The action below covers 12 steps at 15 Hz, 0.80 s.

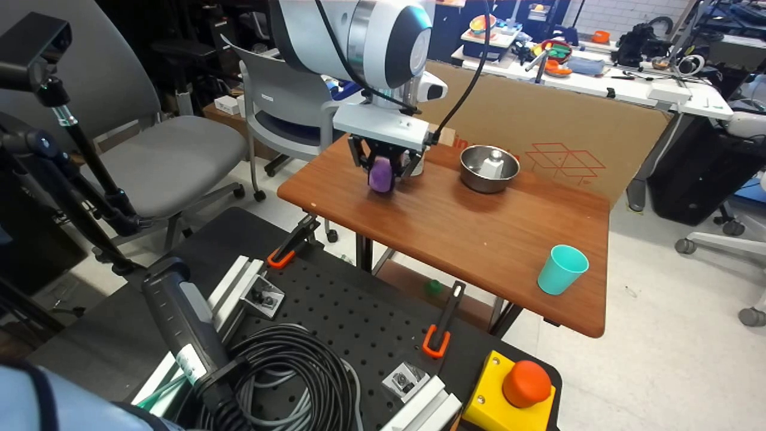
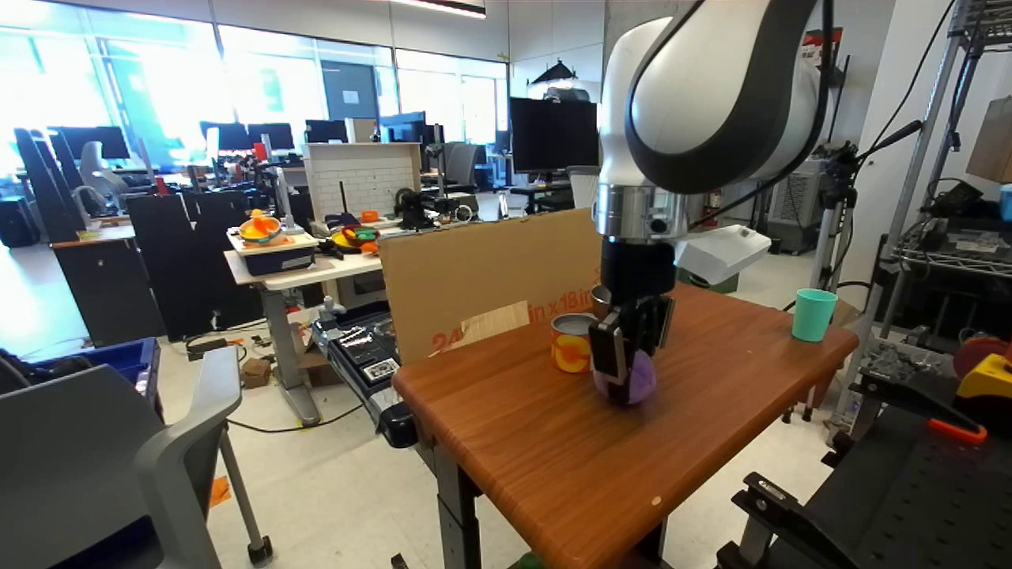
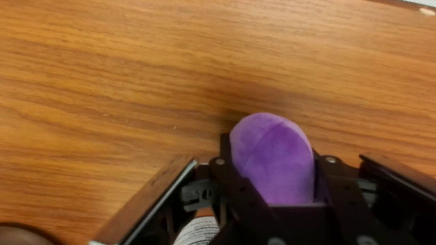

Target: Put the purple plush ball to the right

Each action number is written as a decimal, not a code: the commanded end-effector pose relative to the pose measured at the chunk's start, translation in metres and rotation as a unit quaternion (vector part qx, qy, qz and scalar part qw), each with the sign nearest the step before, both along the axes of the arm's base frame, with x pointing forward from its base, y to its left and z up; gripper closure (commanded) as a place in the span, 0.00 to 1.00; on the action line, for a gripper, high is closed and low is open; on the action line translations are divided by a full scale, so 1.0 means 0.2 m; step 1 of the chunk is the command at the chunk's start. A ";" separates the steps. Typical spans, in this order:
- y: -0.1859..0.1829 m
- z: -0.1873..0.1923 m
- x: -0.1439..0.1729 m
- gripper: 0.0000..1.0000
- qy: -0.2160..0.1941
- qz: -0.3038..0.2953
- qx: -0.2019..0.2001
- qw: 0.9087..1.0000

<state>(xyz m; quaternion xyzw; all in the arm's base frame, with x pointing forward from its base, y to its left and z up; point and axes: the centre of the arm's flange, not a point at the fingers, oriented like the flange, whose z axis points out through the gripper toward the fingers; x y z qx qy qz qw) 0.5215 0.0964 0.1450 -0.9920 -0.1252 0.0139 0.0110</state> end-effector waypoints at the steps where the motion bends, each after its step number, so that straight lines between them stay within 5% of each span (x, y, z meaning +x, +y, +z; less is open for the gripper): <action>1: -0.04 0.17 -0.01 0.85 -0.023 -0.013 0.007 1.000; 3: -0.11 0.29 -0.01 0.96 -0.028 -0.030 0.010 0.999; 8: -0.47 0.60 0.06 0.94 -0.052 -0.107 -0.022 0.993; 12: -0.80 0.63 0.08 0.94 -0.037 -0.174 -0.081 0.981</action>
